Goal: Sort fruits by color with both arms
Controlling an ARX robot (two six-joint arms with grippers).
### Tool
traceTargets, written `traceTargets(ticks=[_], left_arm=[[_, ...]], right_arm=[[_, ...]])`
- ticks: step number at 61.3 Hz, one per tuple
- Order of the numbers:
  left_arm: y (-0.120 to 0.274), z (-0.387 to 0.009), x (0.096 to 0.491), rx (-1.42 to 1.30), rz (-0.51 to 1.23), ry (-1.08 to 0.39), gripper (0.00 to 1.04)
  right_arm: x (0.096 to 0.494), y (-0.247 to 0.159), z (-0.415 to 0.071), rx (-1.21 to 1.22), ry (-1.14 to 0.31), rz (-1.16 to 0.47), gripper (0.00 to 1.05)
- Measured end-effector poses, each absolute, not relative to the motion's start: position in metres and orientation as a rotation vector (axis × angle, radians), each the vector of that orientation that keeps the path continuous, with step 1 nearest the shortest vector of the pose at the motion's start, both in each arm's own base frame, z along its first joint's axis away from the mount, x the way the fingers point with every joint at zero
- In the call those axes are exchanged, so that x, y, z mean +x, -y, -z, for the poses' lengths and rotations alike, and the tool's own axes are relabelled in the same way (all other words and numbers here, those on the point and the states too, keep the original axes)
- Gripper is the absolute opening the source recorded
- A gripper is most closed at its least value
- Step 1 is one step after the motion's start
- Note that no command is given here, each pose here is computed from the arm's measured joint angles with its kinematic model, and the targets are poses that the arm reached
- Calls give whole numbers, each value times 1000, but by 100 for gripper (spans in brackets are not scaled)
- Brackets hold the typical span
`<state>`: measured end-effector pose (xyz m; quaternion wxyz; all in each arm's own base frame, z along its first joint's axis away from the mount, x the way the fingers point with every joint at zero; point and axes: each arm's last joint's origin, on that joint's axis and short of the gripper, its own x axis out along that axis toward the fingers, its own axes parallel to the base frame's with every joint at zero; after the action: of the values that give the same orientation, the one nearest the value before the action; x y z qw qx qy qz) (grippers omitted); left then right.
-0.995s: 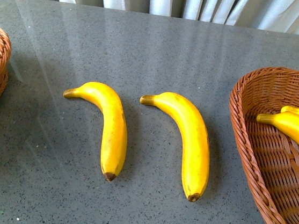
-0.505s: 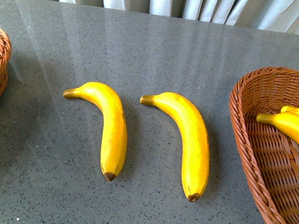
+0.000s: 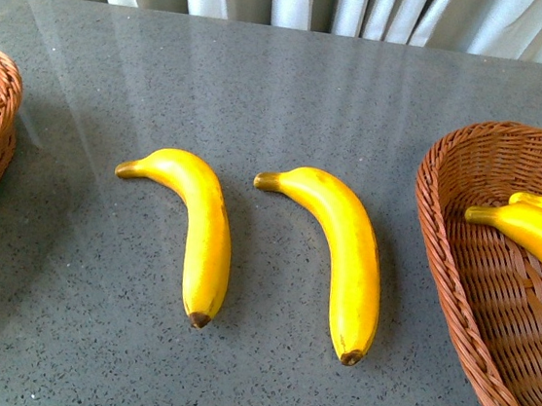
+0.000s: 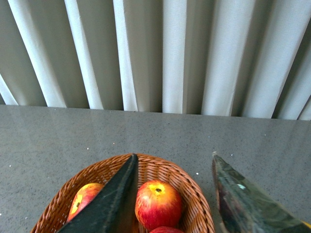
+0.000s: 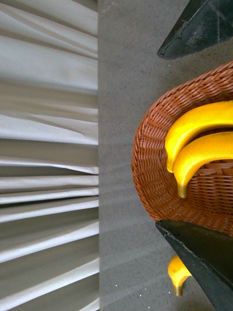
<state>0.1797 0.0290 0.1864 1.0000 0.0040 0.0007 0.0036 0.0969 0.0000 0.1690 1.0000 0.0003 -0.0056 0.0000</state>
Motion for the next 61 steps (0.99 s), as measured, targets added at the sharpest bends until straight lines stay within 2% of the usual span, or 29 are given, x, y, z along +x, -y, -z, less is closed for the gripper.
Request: traceTargets(ticks=[9, 13, 30, 61], left_arm=[[-21, -179, 167, 4, -4, -13, 18], [-16, -177, 159, 1, -3, -9, 1], [-1, -164, 141, 2, 2, -10, 2], [0, -170, 121, 2, -3, 11, 2]], right_arm=[[97, 0, -169, 1, 11, 0, 96], [97, 0, -169, 1, 11, 0, 96], [97, 0, -169, 1, 11, 0, 96], [97, 0, -169, 1, 11, 0, 96]])
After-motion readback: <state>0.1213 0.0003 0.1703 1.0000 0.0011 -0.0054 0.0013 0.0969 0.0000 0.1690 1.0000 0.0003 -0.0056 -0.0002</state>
